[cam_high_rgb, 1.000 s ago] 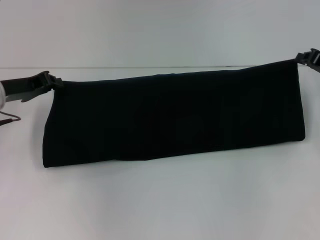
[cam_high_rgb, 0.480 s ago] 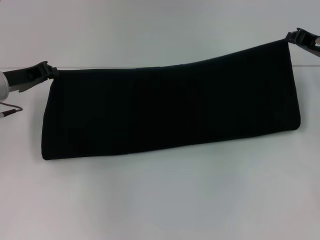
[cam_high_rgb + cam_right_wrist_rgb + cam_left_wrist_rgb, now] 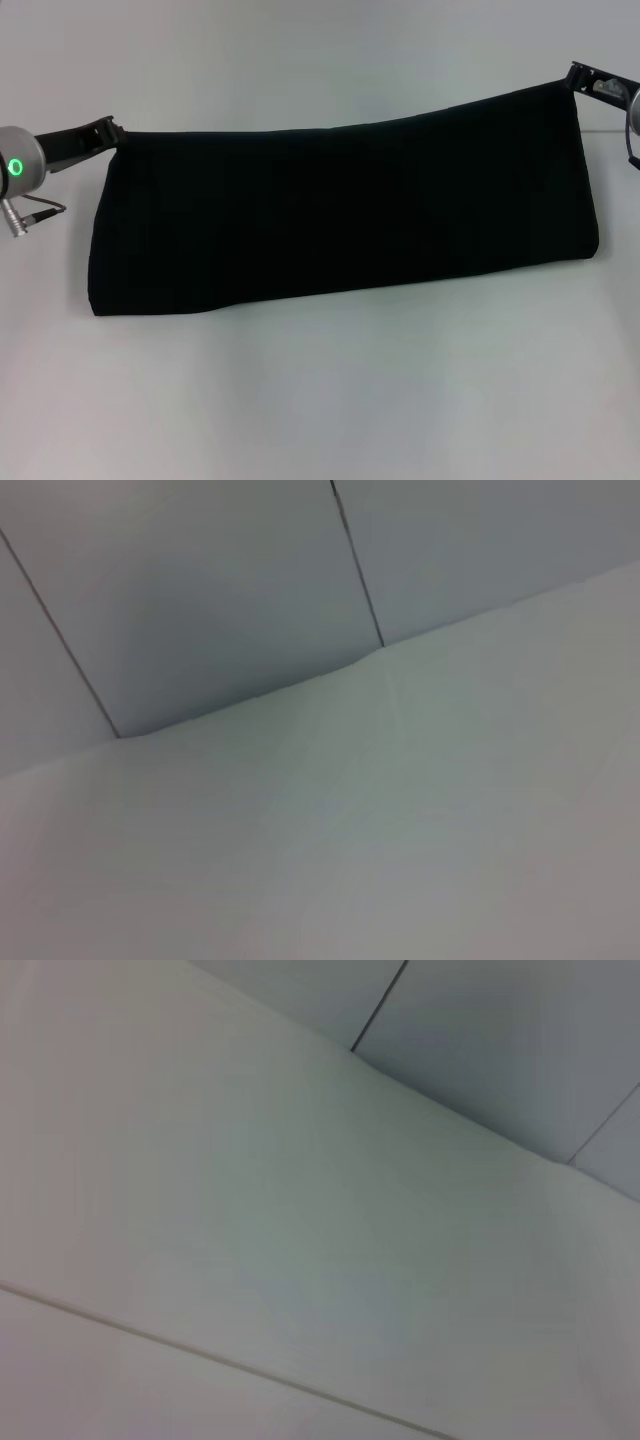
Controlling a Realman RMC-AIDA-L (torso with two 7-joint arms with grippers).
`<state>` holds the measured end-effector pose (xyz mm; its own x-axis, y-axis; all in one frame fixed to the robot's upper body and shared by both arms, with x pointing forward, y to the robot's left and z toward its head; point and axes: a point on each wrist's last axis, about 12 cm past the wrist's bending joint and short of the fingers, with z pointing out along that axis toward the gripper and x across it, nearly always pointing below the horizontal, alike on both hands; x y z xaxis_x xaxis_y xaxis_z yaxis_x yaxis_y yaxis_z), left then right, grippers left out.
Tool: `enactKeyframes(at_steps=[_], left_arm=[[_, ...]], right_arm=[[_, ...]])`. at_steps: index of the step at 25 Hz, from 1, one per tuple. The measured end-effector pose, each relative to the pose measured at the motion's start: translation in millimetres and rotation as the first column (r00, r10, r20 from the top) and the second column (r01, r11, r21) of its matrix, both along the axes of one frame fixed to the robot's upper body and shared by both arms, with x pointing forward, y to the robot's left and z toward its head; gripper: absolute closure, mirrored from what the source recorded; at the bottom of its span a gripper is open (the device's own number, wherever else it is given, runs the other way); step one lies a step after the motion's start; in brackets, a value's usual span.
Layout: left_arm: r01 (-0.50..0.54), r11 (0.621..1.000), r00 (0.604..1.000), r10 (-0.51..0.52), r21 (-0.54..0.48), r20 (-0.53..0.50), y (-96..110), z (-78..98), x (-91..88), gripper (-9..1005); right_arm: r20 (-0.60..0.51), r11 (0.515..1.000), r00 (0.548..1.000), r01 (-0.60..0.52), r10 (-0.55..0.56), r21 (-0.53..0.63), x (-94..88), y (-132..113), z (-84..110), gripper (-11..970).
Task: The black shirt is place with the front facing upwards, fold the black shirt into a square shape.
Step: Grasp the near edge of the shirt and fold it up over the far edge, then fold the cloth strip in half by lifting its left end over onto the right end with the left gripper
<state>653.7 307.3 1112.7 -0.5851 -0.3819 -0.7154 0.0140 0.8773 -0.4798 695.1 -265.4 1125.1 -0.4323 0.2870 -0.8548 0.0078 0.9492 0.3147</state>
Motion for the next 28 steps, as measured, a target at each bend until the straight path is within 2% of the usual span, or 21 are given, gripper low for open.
enactKeyframes(at_steps=[13,19,23,24,25,28], left_arm=[[0.002,1.000,1.000,-0.003,0.018,0.016,-7,3.5,6.9,992],[0.012,1.000,0.999,-0.011,0.019,-0.032,-9,-2.7,13.9,975],[-0.036,0.999,0.999,0.036,0.001,-0.016,-2,-2.1,12.8,833],[-0.036,0.999,0.999,0.036,-0.016,-0.005,1,0.3,9.7,797],[-0.034,0.999,0.999,0.034,-0.029,0.003,3,2.0,6.8,777],[0.018,0.991,1.000,-0.014,-0.136,0.028,8,4.7,-16.5,715]], right_arm=[[-0.005,0.999,1.000,-0.030,0.030,-0.022,5.6,7,3.8,902],[-0.033,0.997,0.997,-0.071,0.070,-0.033,7.5,1,5.2,900],[-0.025,0.997,0.998,-0.066,0.064,-0.050,12.5,-20,17.1,899],[-0.026,0.996,0.996,-0.086,0.085,-0.010,9.6,-34,24.7,867],[-0.026,0.996,0.996,-0.086,0.085,-0.010,9.6,-34,24.7,835],[-0.049,0.980,0.984,-0.165,0.172,0.110,-11.2,-52,29.0,739]])
